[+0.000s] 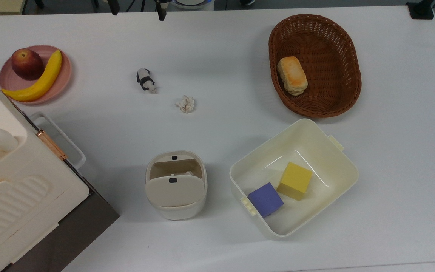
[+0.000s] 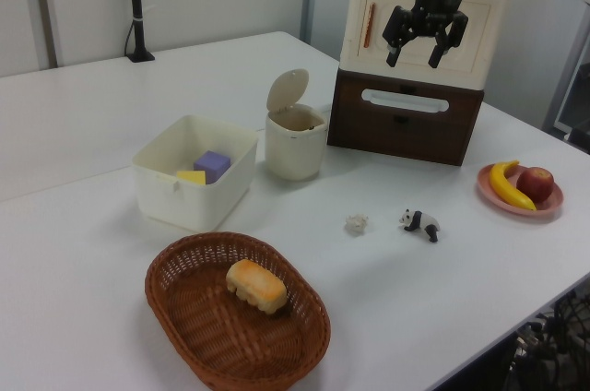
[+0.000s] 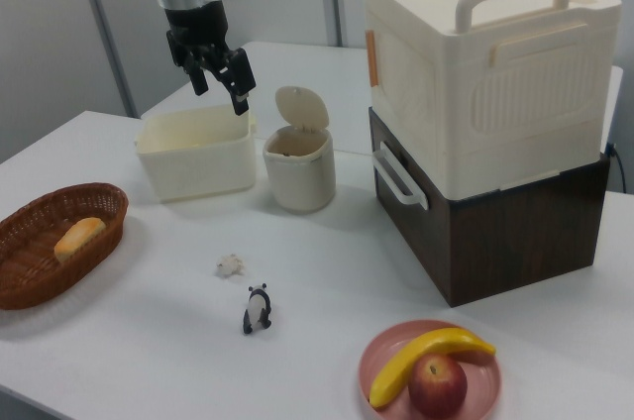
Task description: Open the trash can
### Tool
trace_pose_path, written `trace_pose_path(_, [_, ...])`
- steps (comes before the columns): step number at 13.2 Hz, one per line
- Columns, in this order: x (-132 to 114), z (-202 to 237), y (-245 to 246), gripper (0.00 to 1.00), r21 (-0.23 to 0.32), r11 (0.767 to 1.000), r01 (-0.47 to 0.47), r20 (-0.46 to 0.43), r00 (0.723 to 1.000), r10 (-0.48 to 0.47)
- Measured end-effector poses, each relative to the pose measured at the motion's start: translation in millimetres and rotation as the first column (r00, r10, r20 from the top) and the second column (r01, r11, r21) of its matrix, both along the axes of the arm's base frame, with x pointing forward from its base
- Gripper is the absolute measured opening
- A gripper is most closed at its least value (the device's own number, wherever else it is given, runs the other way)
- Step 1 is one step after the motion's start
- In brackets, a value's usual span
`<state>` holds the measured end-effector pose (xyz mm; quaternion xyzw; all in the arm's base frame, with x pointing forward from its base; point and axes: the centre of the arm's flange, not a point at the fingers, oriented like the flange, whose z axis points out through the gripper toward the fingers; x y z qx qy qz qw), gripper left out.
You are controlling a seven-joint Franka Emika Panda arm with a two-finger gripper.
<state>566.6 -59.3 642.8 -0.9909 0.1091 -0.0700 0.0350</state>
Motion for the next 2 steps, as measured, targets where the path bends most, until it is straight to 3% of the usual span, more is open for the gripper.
trace_pose_path(2, [0.0,0.0,0.0,1.0,0.0,1.0,0.0,0.0,1.0,0.0])
